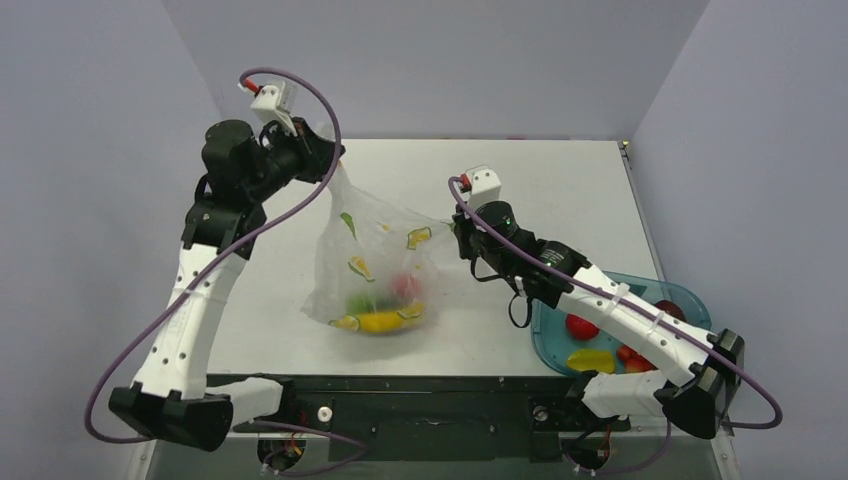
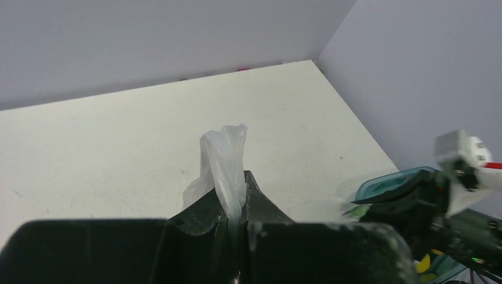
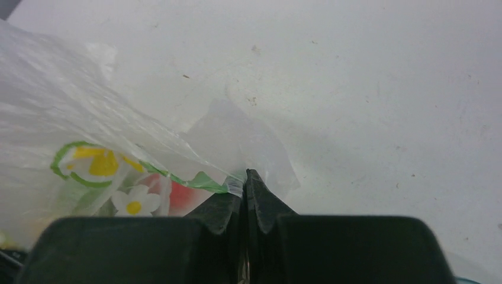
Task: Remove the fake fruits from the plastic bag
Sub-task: Adjust the plastic bag at the center of the board.
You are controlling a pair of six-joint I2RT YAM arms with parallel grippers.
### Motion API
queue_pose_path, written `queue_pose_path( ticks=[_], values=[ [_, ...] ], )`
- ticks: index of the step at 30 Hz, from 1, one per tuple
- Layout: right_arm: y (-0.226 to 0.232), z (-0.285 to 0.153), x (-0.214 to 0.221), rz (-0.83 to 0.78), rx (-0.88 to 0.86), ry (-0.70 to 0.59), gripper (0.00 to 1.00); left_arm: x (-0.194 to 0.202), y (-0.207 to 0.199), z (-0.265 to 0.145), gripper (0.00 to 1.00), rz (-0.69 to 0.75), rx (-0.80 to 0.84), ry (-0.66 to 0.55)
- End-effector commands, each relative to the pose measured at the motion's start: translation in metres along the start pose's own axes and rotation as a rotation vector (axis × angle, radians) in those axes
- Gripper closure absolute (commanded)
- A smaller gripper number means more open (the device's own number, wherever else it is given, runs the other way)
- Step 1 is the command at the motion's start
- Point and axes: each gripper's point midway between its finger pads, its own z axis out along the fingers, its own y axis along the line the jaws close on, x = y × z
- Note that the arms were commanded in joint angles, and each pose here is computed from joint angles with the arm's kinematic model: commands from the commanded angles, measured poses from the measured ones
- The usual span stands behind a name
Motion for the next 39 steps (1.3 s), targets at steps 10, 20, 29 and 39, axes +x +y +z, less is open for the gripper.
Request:
queue_pose_path(
  ticks=[10,20,29,39],
  values=[
    [0.102,-0.025,-0.003,0.203,-0.346,-0.068,1.0,0.066,0.079,-0.025,0.62,-0.357,-0.159,0.145],
    [0.112,-0.011,0.005,0.202,-0.356,-0.048,1.0,0.119,0.091,-0.12,0.56,-0.457,-0.487,0.147],
    [0.112,-0.014,0.001,0.206,-0.361,-0.06,1.0,0.158,0.017,-0.086,0.19,-0.782,-0.035,0.089],
    [0.117,-0.017,0.004,0.216,-0.378,-0.052,1.0,0.191,-0.007,-0.028,0.2,-0.789,-0.194,0.111]
  ],
)
